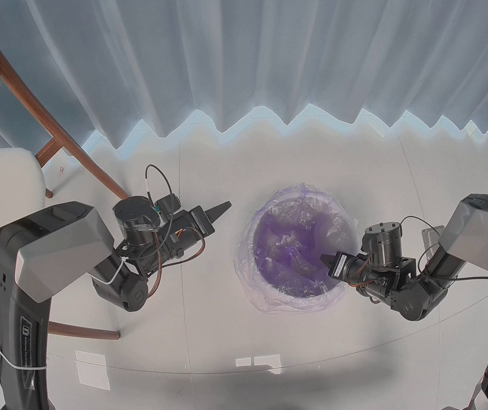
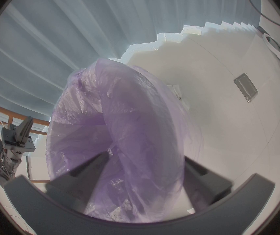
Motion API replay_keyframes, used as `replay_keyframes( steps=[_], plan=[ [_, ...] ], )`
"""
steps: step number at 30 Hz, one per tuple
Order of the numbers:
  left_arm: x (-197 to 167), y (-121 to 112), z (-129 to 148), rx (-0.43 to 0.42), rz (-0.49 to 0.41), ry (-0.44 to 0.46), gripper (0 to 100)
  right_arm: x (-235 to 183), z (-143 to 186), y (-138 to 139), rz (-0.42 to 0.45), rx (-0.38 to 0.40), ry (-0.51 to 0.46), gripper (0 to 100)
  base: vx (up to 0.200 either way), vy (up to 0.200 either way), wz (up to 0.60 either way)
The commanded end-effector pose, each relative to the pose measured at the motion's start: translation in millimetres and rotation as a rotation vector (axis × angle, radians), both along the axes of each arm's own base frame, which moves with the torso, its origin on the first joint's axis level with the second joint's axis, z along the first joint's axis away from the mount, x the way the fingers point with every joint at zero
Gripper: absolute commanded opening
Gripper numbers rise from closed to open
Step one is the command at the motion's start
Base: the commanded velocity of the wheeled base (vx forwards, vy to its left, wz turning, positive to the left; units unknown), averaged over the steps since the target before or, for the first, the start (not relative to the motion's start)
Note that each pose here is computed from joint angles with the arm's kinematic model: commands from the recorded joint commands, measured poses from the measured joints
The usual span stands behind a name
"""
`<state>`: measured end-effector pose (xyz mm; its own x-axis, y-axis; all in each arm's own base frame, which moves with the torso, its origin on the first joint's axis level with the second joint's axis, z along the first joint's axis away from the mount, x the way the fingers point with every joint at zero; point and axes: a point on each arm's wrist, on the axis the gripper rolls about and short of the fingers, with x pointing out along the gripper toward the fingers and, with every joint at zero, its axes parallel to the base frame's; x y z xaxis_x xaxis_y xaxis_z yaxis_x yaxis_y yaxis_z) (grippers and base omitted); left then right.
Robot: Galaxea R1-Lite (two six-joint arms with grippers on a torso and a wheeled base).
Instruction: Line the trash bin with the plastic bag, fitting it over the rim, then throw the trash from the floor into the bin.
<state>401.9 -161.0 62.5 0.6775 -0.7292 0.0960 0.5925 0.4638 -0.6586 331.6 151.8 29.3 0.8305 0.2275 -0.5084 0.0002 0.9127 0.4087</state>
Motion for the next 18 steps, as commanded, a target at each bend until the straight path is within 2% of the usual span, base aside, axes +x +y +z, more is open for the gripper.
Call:
replay_keyframes(
  steps=[1, 5, 7, 8, 10, 14, 15, 16, 18],
  plan=[
    [1, 5, 8, -0.004, 0.013, -0.012, 0, 3, -2, 2, 0.01, -0.01, -0.003, 0, 0.0, 0.0, 0.0],
    [5, 16, 18, -0.009, 0.037, -0.024, 0, 2, 3, 2, 0.041, -0.049, -0.03, 0, 0.0, 0.0, 0.0],
    [3, 21, 35, -0.005, 0.044, 0.003, 0, 1, 4, 2, 0.097, -0.113, -0.062, 0, 0.0, 0.0, 0.0],
    [3, 22, 38, -0.004, 0.048, 0.005, 0, 1, 4, 2, 0.104, -0.117, -0.067, 0, 0.0, 0.0, 0.0],
    [-2, 27, 52, 0.005, 0.056, 0.024, 0, 0, 4, 7, 0.178, -0.132, -0.113, 0, 0.0, 0.0, 0.0],
    [-5, 29, 57, 0.008, 0.059, 0.025, 0, 3, -1, 15, 0.272, -0.139, -0.165, 0, 0.0, 0.0, 0.0],
    [-5, 29, 57, 0.008, 0.059, 0.025, 0, 3, -1, 15, 0.272, -0.139, -0.165, 0, 0.0, 0.0, 0.0],
    [-5, 28, 55, 0.011, 0.057, 0.03, 0, 3, -6, 20, 0.318, -0.157, -0.173, 0, 0.0, 0.0, 0.0],
    [-5, 27, 53, 0.013, 0.056, 0.034, 0, 2, -10, 27, 0.358, -0.162, -0.19, 0, 0.0, 0.0, 0.0]
  ],
)
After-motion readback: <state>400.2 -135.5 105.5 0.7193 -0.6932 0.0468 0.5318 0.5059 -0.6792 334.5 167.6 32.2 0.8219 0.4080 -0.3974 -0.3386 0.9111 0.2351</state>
